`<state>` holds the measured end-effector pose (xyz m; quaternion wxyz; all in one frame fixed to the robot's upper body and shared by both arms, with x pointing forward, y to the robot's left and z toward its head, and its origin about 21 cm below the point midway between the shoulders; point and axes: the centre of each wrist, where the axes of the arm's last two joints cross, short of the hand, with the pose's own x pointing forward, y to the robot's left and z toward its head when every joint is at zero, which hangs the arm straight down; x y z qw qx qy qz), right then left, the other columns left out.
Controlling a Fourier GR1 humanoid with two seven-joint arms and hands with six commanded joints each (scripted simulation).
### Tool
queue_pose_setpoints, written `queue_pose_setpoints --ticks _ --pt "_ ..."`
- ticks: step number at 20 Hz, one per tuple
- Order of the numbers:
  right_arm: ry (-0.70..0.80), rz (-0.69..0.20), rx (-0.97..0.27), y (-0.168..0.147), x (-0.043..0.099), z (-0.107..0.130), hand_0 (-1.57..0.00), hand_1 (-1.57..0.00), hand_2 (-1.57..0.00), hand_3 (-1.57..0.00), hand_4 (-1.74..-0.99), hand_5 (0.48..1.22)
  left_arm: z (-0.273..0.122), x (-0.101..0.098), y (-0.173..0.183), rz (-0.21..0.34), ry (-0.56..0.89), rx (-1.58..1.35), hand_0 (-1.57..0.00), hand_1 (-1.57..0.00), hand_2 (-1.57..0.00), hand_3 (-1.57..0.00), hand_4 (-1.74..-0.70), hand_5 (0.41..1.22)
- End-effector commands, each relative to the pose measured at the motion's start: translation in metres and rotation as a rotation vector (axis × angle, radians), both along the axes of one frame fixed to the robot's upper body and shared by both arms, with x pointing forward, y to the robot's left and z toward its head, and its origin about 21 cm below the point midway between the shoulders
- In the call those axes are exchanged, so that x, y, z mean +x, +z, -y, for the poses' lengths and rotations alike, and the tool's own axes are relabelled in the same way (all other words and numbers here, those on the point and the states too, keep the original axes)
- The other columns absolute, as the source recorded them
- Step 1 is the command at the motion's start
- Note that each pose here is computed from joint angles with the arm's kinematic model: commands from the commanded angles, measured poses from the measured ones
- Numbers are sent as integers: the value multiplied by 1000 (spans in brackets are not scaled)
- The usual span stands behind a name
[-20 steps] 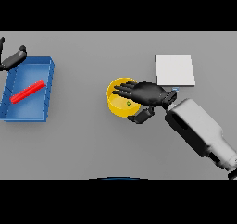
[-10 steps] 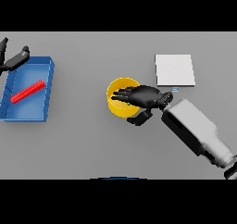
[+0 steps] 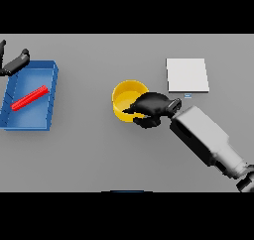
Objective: Pick up the red beaker and tilt it to pour out 1 green nut into yellow bowl. Pick up the yellow bowl and place it on the metallic measuring scale.
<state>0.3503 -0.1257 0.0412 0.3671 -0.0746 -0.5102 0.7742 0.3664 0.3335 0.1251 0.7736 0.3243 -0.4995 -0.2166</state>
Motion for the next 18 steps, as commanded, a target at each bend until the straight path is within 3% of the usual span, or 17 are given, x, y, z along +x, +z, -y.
queue_pose_setpoints --ticks 1,4,7,12,18 --pt "0 -13 2 0 0 1 -938 -806 -787 -978 -1521 1108 -3 -1 0 3 -2 -4 1 1 1 1 -791 733" --pt "14 -24 -1 5 1 6 -1247 -1179 -1169 -1054 -1621 1163 -1 -1 -2 4 -6 -4 1 1 1 1 -793 735" --pt "0 -10 -8 8 0 4 -1405 -1370 -1365 -1126 -1673 1191 -2 -1 -5 -1 -9 -2 1 1 1 1 -791 730" --pt "-14 0 -3 29 4 14 -1517 -1505 -1504 -1350 -1711 1211 -4 -3 -5 6 -8 -1 1 1 1 1 -783 727" --pt "-51 27 -7 60 4 19 -1557 -1554 -1553 -1309 -1722 1218 -6 -2 -1 23 -10 -9 1 1 1 1 -797 737"
